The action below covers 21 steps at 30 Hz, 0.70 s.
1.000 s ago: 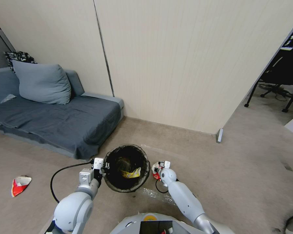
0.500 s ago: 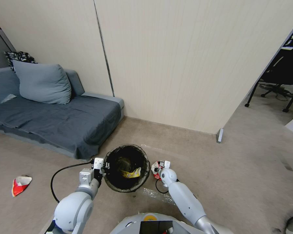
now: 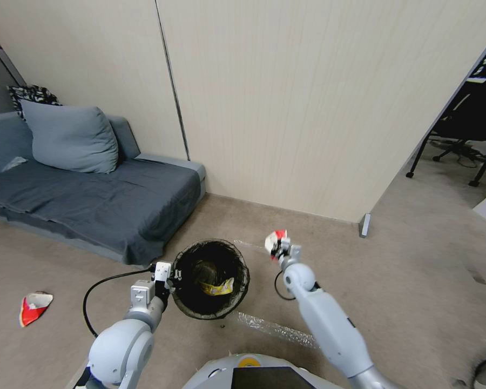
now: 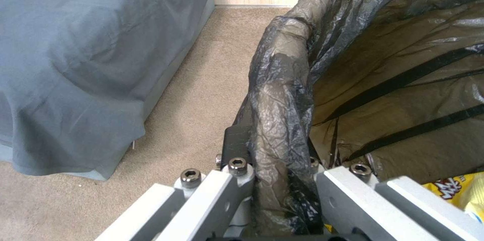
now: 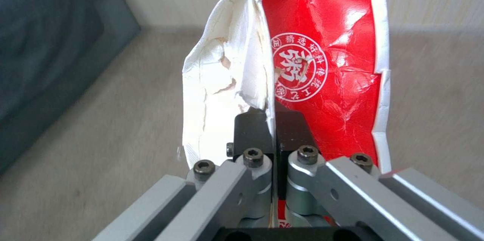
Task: Pick up the trash bin, then pick up the garbage from the floor and place it into the trash bin.
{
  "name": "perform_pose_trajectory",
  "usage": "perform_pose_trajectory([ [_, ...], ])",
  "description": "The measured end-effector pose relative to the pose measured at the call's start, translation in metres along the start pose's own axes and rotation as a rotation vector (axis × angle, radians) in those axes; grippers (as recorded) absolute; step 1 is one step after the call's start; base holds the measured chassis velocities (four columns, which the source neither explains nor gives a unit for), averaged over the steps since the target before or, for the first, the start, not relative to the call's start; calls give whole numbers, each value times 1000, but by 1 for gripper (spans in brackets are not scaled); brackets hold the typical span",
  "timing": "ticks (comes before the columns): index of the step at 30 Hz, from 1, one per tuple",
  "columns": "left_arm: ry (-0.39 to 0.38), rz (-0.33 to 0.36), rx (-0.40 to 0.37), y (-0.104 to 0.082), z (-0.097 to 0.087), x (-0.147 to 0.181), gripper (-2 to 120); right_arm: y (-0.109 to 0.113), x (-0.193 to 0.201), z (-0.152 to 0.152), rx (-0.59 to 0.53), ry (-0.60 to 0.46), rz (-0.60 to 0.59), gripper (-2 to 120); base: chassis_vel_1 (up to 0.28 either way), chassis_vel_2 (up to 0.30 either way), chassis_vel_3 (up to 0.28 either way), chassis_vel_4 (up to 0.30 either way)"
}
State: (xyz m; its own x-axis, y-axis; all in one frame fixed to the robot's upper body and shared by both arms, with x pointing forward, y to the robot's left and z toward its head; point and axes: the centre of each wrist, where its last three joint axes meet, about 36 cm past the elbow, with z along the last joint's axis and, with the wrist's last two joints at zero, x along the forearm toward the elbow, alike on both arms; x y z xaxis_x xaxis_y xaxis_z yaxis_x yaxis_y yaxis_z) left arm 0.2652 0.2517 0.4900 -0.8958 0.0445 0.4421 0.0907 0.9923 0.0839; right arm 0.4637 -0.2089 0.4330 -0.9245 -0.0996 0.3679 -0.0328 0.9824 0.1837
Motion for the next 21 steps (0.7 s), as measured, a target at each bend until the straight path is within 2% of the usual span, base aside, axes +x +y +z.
perform_pose_trajectory([
  [7, 5, 1, 3, 0, 2, -2, 1, -13, 19, -37, 9, -74, -16, 0, 0, 0, 0, 0],
  [9, 8, 2, 2, -1, 3, -3, 1, -11, 46, -65, 17, -113, -95, 0, 0, 0, 0, 0],
  [11, 9, 3, 2, -1, 3, -3, 1, -9, 52, -70, 19, -118, -117, 0, 0, 0, 0, 0],
  [13, 11, 2, 0, -1, 3, -3, 1, 0, 78, -88, 40, -144, -228, 0, 0, 0, 0, 0],
  [14, 11, 2, 0, -1, 3, -3, 1, 0, 78, -88, 40, -144, -228, 0, 0, 0, 0, 0],
  [16, 12, 4, -1, -1, 4, -3, 1, 11, 97, -98, 60, -162, -328, 0, 0, 0, 0, 0],
  [21, 15, 6, -1, -2, 5, -4, 1, 25, 119, -108, 60, -184, -444, 0, 0, 0, 0, 0],
])
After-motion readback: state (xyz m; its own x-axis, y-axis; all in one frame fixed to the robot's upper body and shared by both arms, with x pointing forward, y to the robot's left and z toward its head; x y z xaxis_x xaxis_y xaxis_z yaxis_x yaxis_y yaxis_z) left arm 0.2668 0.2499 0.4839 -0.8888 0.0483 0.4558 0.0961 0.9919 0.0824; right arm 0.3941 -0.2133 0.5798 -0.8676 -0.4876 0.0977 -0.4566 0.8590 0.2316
